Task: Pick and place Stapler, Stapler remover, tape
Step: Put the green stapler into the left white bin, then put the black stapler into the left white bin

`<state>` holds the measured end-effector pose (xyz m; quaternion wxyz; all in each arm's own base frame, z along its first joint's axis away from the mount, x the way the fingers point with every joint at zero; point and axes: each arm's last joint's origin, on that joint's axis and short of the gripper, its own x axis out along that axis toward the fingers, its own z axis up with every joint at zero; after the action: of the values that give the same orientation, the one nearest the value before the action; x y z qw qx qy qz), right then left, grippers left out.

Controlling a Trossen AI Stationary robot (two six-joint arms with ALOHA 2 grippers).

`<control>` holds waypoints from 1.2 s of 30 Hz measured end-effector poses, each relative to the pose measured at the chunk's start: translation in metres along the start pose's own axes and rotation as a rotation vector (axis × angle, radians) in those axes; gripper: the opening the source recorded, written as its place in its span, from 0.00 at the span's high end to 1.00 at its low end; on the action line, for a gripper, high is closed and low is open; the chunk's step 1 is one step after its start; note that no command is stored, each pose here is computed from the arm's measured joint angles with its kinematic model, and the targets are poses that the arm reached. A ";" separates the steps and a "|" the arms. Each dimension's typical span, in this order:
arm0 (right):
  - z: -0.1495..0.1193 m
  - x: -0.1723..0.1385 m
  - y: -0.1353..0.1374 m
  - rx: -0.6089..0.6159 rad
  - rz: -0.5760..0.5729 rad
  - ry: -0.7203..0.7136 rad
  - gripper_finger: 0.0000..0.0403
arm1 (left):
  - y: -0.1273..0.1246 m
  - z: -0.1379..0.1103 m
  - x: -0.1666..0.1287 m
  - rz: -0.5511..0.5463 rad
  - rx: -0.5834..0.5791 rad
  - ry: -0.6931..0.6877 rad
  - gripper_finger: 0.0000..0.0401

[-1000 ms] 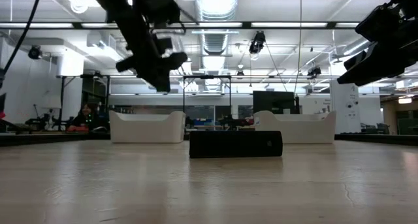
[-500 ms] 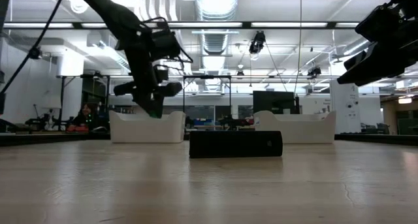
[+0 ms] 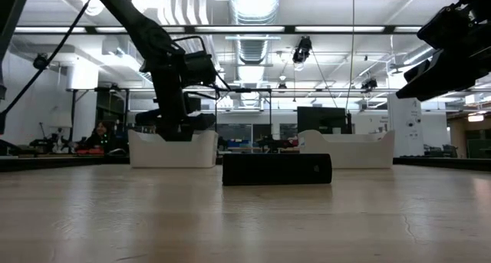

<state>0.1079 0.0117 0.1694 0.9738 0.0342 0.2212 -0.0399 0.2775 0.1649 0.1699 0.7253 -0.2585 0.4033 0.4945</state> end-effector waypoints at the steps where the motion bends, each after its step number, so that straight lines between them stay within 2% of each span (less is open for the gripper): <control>1: 0.000 0.000 0.000 0.000 0.000 0.000 0.98 | 0.000 0.000 0.000 -0.001 0.000 -0.001 0.74; 6: 0.000 0.000 0.000 0.000 0.000 0.000 0.98 | 0.001 0.001 -0.001 0.020 -0.011 -0.017 0.68; 11: 0.000 0.000 0.000 0.000 0.000 0.000 0.98 | 0.003 0.004 -0.008 0.026 -0.020 -0.049 0.57; 16: 0.000 0.000 0.000 0.000 0.000 0.000 0.98 | 0.000 0.008 -0.024 -0.022 0.027 -0.079 0.49; 21: 0.000 0.000 0.000 0.000 0.000 0.000 0.98 | -0.016 0.007 -0.064 -0.137 0.162 -0.182 0.49; 24: 0.000 0.000 0.000 0.000 0.000 0.000 0.98 | -0.035 -0.001 -0.095 -0.257 0.253 -0.294 0.49; 28: 0.000 0.000 0.000 0.000 0.000 -0.001 0.98 | -0.072 -0.030 -0.133 -0.434 0.412 -0.424 0.49; 32: 0.000 0.000 0.000 0.000 0.000 -0.001 0.98 | -0.111 -0.067 -0.159 -0.605 0.561 -0.540 0.49; 36: 0.000 0.000 0.000 0.000 0.000 -0.001 0.98 | -0.141 -0.102 -0.175 -0.749 0.613 -0.617 0.49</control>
<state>0.1079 0.0117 0.1695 0.9739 0.0342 0.2208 -0.0399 0.3417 -0.0564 0.2583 0.9769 -0.0055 0.1787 0.1168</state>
